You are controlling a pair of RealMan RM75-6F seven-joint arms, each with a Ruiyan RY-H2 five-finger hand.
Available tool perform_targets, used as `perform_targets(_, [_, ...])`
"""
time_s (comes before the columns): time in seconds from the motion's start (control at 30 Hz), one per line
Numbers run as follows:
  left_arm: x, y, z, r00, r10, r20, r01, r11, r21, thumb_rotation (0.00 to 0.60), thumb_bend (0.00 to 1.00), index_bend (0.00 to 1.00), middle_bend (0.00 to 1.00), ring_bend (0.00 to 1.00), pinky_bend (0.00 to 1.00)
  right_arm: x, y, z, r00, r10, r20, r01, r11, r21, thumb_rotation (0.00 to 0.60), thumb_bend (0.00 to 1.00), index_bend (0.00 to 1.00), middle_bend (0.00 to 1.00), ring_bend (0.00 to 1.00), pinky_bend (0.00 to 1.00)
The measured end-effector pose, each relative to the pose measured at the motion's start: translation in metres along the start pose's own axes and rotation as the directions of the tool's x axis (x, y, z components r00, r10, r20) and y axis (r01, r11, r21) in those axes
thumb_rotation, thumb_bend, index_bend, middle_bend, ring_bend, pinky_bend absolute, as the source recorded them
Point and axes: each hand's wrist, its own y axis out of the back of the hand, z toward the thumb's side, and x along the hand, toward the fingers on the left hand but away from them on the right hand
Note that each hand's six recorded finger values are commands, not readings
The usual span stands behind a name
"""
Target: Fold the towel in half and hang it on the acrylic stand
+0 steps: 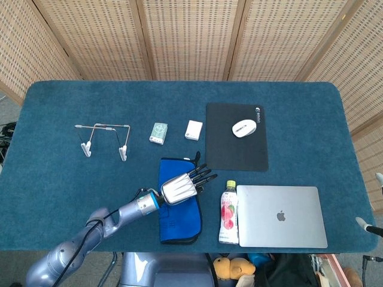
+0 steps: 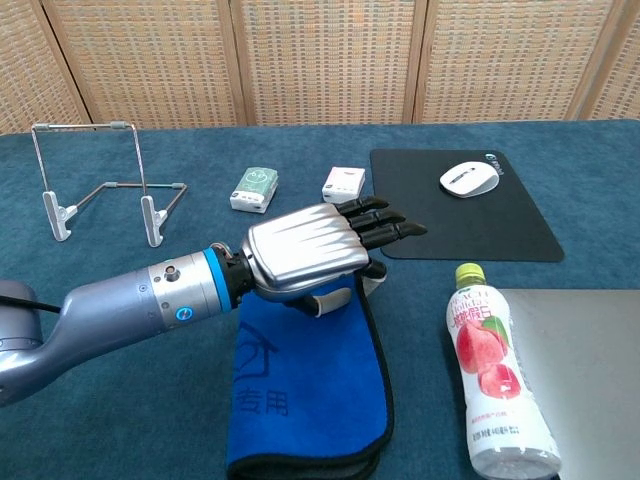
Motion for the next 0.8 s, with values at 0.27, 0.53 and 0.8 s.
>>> perform_targets(0.27, [0.008,0.001,0.003,1.0,-0.001,-0.01,0.001,1.0,0.021,0.6,0.38,0.11,0.0,0.0,0.0,0.0,0.0,-0.002,1.0,0.004,0.005,-0.003,1.0,-0.007,0.6,0.0,0.0,0.0,0.0,0.0])
perform_targets(0.53, [0.01,0.012,0.0,0.998,0.051,-0.046,-0.051,0.999,-0.003,0.6,0.32,0.0,0.0,0.0,0.0,0.0,0.002,-0.003,1.0,0.002,0.006,-0.002,1.0,-0.013,0.6,0.0,0.0,0.0,0.0,0.0])
perform_targets(0.8, [0.003,0.033,-0.027,0.986,0.106,-0.129,-0.113,0.993,-0.046,0.6,0.32,0.01,0.0,0.0,0.0,0.002,0.004,-0.003,1.0,-0.002,0.003,0.002,1.0,-0.021,0.6,0.0,0.0,0.0,0.0,0.0])
